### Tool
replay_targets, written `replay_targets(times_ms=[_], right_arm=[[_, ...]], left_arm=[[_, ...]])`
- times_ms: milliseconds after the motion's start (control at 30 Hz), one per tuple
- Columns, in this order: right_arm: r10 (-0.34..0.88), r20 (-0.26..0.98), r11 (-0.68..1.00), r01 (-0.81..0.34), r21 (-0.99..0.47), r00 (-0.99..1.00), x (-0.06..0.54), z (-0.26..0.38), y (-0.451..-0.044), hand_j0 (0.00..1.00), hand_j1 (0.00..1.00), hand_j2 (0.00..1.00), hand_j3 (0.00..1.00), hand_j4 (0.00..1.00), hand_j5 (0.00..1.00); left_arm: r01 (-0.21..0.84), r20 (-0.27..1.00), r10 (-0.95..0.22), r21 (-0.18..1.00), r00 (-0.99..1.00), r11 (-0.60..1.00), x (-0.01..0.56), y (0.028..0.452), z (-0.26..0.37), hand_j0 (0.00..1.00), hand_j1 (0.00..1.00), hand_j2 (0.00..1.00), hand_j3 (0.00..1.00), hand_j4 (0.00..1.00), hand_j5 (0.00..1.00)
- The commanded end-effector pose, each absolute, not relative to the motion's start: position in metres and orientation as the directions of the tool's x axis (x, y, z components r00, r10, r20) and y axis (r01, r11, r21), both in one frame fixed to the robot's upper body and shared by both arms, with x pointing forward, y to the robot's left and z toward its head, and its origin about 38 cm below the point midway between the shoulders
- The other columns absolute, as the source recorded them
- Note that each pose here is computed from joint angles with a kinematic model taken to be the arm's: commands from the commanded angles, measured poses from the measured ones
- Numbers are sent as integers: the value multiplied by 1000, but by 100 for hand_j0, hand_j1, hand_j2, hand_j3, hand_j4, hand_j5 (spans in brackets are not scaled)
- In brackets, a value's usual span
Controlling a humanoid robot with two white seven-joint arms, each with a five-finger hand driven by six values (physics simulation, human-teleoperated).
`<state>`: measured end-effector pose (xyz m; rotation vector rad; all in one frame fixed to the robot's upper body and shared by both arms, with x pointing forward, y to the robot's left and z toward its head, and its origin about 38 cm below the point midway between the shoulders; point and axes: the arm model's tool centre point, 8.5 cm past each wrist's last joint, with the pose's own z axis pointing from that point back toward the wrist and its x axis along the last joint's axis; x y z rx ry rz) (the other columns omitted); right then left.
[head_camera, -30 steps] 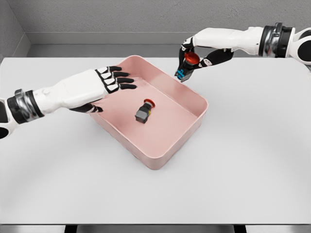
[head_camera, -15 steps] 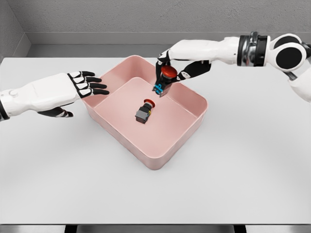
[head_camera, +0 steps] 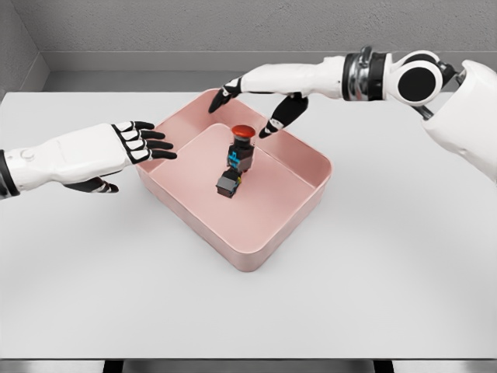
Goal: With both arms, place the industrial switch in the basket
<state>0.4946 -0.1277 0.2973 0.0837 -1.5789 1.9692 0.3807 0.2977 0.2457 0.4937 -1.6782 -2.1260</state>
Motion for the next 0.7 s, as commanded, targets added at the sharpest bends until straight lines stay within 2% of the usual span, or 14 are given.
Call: replay_targets(times_ms=[0,100,367,567,667], right_arm=[[418,416,-105,-497,-861,-808,496,294,-127,100,100,100,100,100,100],[450,406,-102,-498,-861,-795,498,294,-148,100,100,100,100,100,100],[577,394,-46,-510,-859,-715,497,300,-236,100,100,100,100,100,100],[627,397,-10,-516,-856,-670,494,301,-273,100,100,100,100,100,100],[634,404,-1,-522,-853,-660,493,298,-279,100,100,100,100,100,100]], left_arm=[[84,-36,-503,974,-863,-213,381,298,244,100,100,100,100,100,100],[83,-36,-504,974,-863,-212,381,298,245,100,100,100,100,100,100],[83,-36,-504,974,-863,-210,381,298,245,100,100,100,100,100,100],[84,-31,-504,975,-863,-204,381,297,246,100,100,100,100,100,100],[85,-29,-505,976,-863,-202,381,298,246,100,100,100,100,100,100]])
